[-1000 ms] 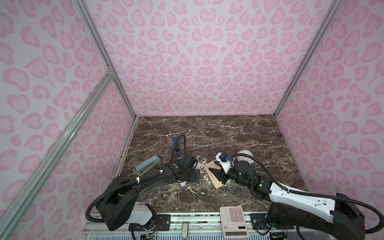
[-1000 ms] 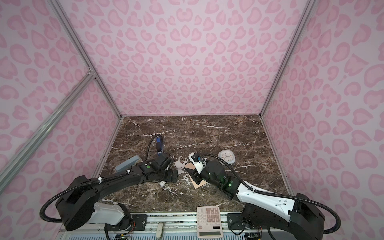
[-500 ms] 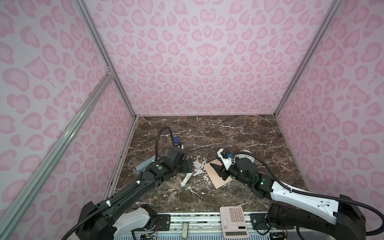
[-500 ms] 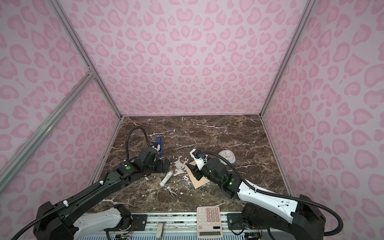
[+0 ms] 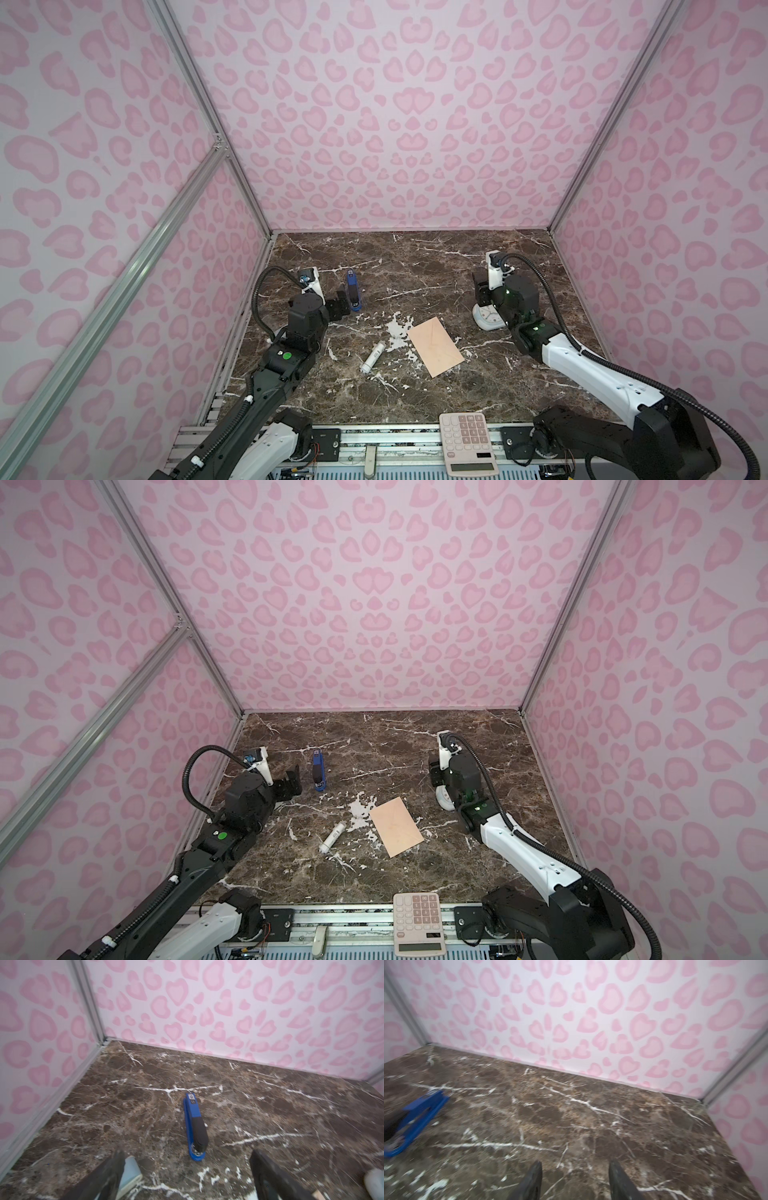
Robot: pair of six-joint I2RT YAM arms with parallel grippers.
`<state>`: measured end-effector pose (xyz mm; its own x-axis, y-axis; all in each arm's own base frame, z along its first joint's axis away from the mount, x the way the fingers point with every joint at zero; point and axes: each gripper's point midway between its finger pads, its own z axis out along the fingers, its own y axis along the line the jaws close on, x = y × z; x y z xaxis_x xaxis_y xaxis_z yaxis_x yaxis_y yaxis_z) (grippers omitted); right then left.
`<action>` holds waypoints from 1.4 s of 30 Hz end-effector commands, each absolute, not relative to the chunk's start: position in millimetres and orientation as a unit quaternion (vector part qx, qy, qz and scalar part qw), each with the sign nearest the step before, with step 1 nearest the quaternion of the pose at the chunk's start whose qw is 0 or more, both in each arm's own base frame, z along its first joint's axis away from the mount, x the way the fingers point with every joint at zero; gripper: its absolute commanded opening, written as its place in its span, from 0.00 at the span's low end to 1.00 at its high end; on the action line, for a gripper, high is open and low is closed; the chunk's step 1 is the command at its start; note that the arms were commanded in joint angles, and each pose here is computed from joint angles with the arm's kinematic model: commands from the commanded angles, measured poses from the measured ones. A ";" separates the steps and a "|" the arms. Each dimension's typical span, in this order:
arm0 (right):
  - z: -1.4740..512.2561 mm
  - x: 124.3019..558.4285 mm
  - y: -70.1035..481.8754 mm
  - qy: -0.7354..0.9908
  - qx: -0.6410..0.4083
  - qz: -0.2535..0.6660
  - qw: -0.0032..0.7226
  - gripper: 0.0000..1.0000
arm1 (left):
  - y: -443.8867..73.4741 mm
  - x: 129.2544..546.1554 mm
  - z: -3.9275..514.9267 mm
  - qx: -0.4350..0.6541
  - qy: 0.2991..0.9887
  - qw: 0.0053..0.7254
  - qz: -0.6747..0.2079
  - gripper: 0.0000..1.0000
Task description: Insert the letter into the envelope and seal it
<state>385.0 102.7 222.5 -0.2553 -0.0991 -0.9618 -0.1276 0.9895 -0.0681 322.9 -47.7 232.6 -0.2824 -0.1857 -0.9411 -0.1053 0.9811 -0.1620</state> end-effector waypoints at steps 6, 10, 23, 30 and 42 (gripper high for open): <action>210.9 405.1 11.0 0.742 0.089 -0.109 0.655 0.60 | 30.2 340.1 233.9 -0.220 0.719 0.659 0.024 0.96; 188.8 400.2 -4.3 0.744 0.100 -0.146 0.644 0.63 | 51.5 335.7 215.6 -0.246 0.706 0.663 0.049 0.96; 161.9 371.4 -19.3 0.767 0.085 -0.169 0.613 0.70 | 73.1 306.7 193.5 -0.259 0.701 0.656 0.102 0.96; 135.8 354.9 -31.9 0.759 0.104 -0.164 0.622 0.71 | 75.2 298.3 178.4 -0.259 0.703 0.653 0.110 0.96; 113.7 367.0 -31.5 0.752 0.096 -0.156 0.633 0.73 | 64.0 313.1 169.1 -0.197 0.691 0.686 0.111 0.96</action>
<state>358.0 -34.5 89.9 -0.2819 -0.0591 -0.9576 0.3395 0.9274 -0.1571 305.0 69.6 140.1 -0.0985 -0.1631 -0.9817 -0.4772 0.8734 -0.0972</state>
